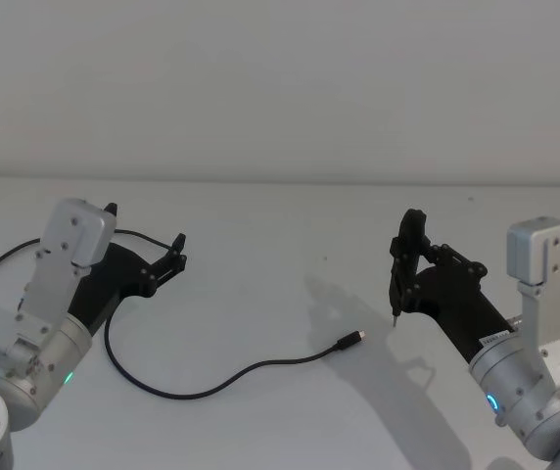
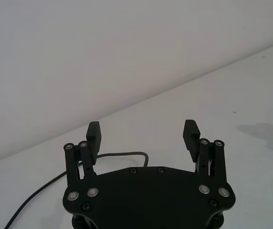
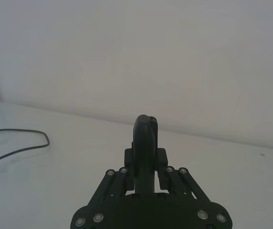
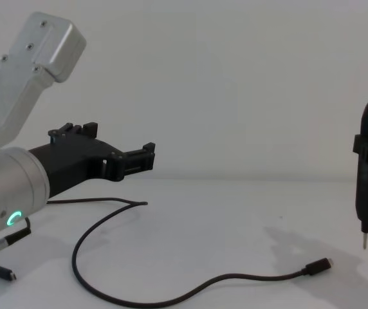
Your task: Pick up the data cable with the one hand.
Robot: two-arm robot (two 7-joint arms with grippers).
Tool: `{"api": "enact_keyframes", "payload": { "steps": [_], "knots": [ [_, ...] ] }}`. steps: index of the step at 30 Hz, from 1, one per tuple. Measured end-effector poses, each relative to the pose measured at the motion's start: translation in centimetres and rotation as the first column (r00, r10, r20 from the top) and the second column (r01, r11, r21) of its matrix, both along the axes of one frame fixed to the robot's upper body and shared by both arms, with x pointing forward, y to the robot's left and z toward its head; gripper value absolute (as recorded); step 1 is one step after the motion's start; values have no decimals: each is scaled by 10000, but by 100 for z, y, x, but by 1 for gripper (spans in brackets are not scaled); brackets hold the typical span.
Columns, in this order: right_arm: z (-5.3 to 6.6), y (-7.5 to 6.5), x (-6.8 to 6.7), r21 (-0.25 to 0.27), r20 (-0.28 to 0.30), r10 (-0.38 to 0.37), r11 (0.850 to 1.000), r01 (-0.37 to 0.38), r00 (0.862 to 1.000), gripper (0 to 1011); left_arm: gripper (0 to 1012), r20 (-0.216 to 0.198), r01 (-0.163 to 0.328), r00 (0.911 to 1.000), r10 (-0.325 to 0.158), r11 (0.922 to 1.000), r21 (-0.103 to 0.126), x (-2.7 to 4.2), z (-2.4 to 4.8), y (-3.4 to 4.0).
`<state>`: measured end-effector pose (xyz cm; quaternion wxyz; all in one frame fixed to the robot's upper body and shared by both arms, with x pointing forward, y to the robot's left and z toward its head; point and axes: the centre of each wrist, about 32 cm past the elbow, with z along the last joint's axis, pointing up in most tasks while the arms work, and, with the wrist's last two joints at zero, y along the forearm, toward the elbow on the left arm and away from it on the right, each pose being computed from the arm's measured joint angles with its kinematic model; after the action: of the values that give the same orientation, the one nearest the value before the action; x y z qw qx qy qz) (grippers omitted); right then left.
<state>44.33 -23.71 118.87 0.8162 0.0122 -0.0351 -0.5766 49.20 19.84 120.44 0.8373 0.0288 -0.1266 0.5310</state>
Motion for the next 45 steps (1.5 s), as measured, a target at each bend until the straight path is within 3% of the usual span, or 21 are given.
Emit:
{"api": "enact_keyframes", "payload": {
  "steps": [26,36,41,45],
  "knots": [
    [0,0,0,0,1,0,10000,0,10000,275,1001,-26,77,10000,-77,10000,20,-1,11,0],
    [0,0,0,1,0,0,10000,0,10000,274,1001,-464,854,9954,-843,9961,217,1,125,62],
    [0,0,0,1,-1,0,10000,0,10000,274,1001,-816,1396,9873,-1362,9895,379,3,208,116],
    [0,0,0,0,-1,0,10000,0,10000,275,1001,-1259,2011,9731,-1927,9779,578,14,309,185]
  ]
}}
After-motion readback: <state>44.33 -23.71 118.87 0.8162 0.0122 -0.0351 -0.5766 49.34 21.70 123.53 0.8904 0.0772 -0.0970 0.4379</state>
